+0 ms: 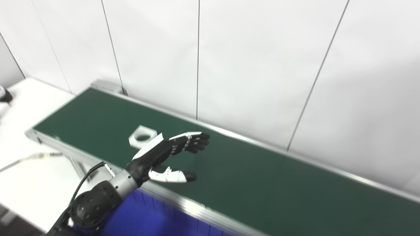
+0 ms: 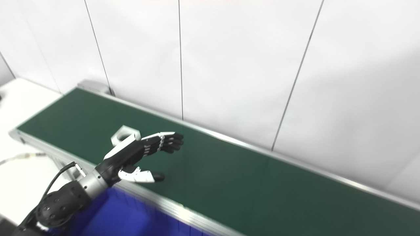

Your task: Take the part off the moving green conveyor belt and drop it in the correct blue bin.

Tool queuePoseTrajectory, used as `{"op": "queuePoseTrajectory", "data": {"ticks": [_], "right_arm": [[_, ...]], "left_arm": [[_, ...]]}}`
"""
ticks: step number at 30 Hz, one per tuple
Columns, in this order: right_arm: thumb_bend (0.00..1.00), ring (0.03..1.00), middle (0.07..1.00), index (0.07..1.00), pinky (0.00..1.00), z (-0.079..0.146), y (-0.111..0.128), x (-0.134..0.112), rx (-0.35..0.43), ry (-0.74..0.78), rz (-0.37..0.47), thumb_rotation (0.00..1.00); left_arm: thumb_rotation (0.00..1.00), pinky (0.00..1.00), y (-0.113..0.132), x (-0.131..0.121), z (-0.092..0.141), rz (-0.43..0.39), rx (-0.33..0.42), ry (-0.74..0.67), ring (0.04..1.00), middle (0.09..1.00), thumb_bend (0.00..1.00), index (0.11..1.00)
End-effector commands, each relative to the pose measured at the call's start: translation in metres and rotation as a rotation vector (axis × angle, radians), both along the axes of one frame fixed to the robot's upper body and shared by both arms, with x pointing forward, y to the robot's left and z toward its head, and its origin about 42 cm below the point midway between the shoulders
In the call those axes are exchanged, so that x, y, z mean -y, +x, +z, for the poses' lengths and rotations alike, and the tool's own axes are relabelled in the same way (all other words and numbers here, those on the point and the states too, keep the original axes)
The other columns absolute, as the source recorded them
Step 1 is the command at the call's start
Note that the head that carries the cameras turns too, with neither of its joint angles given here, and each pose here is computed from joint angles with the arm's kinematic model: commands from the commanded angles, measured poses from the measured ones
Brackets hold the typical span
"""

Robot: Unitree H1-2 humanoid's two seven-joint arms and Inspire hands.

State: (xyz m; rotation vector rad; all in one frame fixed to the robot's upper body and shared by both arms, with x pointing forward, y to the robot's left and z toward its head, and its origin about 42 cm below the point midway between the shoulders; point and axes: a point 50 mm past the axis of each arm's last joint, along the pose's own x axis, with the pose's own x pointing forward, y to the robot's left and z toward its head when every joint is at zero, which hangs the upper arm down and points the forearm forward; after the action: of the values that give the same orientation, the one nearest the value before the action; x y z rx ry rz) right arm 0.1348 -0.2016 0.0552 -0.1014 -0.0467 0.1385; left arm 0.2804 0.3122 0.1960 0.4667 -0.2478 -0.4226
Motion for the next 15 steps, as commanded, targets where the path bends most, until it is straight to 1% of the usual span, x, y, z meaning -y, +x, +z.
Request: {"op": "queuePoseTrajectory", "data": {"ticks": [1,5,7,9,11,13,15], "right_arm": [[0.36,0.812,0.852,0.924,0.74,0.009,0.005,-0.002,0.067,0.025,0.003,0.59],[0.35,0.809,0.850,0.921,0.73,0.009,0.007,-0.002,0.068,0.028,0.004,0.58],[0.36,0.809,0.851,0.922,0.73,0.009,0.007,-0.002,0.068,0.028,0.004,0.58],[0.36,0.807,0.850,0.921,0.73,0.009,0.007,-0.003,0.067,0.028,0.003,0.59],[0.36,0.807,0.851,0.922,0.73,0.009,0.007,-0.003,0.066,0.028,0.005,0.59],[0.36,0.809,0.851,0.923,0.73,0.009,0.006,-0.003,0.066,0.029,0.005,0.60],[0.36,0.809,0.850,0.922,0.74,0.009,0.006,-0.003,0.064,0.028,0.004,0.60]], "left_arm": [[0.49,0.78,0.016,-0.012,0.023,-0.004,0.064,0.042,0.813,0.856,0.82,0.868],[0.41,0.78,0.034,-0.026,0.034,0.011,0.064,0.102,0.831,0.882,0.82,0.872],[0.40,0.78,0.041,-0.032,0.037,0.025,0.059,0.142,0.837,0.885,0.82,0.870],[0.35,0.79,0.047,-0.037,0.040,0.033,0.060,0.170,0.841,0.880,0.82,0.865],[0.32,0.78,0.053,-0.041,0.043,0.036,0.083,0.213,0.832,0.865,0.82,0.859],[0.30,0.77,0.059,-0.045,0.046,0.046,0.089,0.254,0.830,0.857,0.82,0.855],[0.27,0.79,0.065,-0.049,0.048,0.046,0.086,0.259,0.838,0.861,0.81,0.855]]}}
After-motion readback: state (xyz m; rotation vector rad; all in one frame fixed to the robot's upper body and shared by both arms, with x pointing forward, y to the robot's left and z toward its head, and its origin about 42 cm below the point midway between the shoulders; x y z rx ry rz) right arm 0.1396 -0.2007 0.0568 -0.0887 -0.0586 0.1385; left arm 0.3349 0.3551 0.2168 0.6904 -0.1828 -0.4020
